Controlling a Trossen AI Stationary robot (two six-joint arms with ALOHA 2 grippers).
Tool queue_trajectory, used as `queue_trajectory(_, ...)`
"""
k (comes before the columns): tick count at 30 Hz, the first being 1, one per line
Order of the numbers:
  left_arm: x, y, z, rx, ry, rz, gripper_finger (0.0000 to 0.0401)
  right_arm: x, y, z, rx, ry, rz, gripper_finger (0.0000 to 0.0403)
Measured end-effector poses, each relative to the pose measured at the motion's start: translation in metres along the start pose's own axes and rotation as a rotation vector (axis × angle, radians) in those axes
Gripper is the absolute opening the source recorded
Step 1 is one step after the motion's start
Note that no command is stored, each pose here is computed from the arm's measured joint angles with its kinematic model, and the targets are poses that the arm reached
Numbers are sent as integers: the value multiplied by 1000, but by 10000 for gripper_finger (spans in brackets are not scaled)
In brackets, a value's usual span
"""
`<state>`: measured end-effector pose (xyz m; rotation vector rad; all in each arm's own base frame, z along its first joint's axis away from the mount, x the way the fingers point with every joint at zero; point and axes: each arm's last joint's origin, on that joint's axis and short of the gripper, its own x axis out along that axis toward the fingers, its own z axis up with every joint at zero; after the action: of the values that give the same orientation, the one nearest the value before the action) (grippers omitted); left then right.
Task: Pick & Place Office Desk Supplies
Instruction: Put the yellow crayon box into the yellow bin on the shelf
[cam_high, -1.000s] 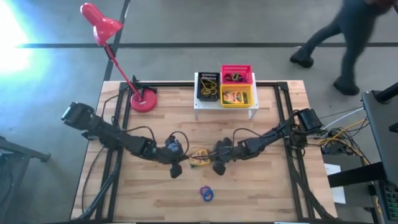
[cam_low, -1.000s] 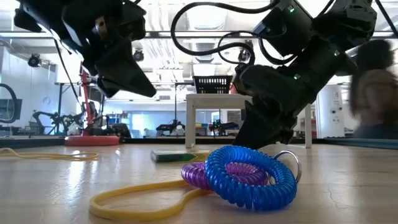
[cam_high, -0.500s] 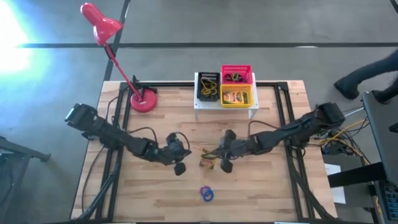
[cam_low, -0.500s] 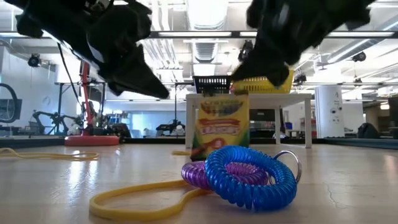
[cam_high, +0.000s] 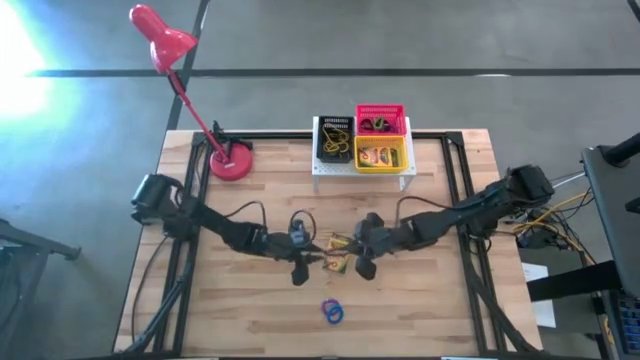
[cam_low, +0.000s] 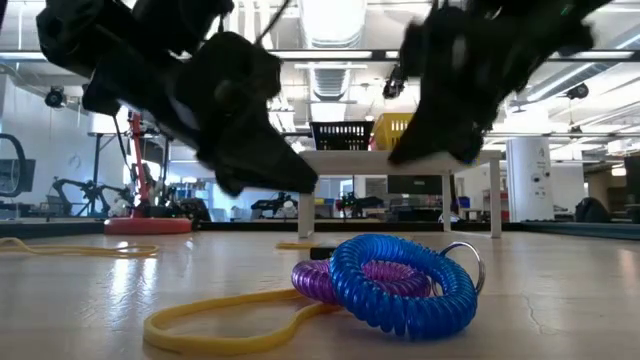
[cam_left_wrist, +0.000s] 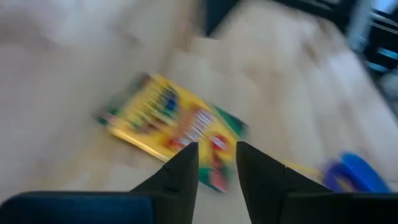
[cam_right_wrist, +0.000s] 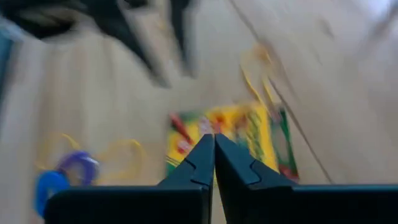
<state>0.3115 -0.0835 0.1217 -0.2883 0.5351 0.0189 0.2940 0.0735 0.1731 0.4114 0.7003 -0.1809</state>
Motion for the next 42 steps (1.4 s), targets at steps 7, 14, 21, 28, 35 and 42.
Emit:
queue_trajectory(7, 11, 0, -15, -69, 126, -123, 117, 42, -44, -2, 96, 179, 17, 81)
queue_trajectory(14, 31, 8, -25, -131, 192, -106, 117, 54, -73, 14, 147, 180, 137, 173)
queue_trajectory(21, 40, 15, -24, -172, 208, -91, 117, 57, -75, 6, 182, 265, 169, 210)
queue_trajectory(28, 41, 22, -23, -186, 225, -78, 66, 59, -76, 3, 167, 282, 169, 197)
queue_trajectory(35, 41, 24, -23, -181, 208, -36, 6, 51, -73, 9, 104, 249, 191, 140)
queue_trajectory(42, 43, 27, -19, -164, 98, 40, 9, 43, -58, 10, 28, 232, 272, 76)
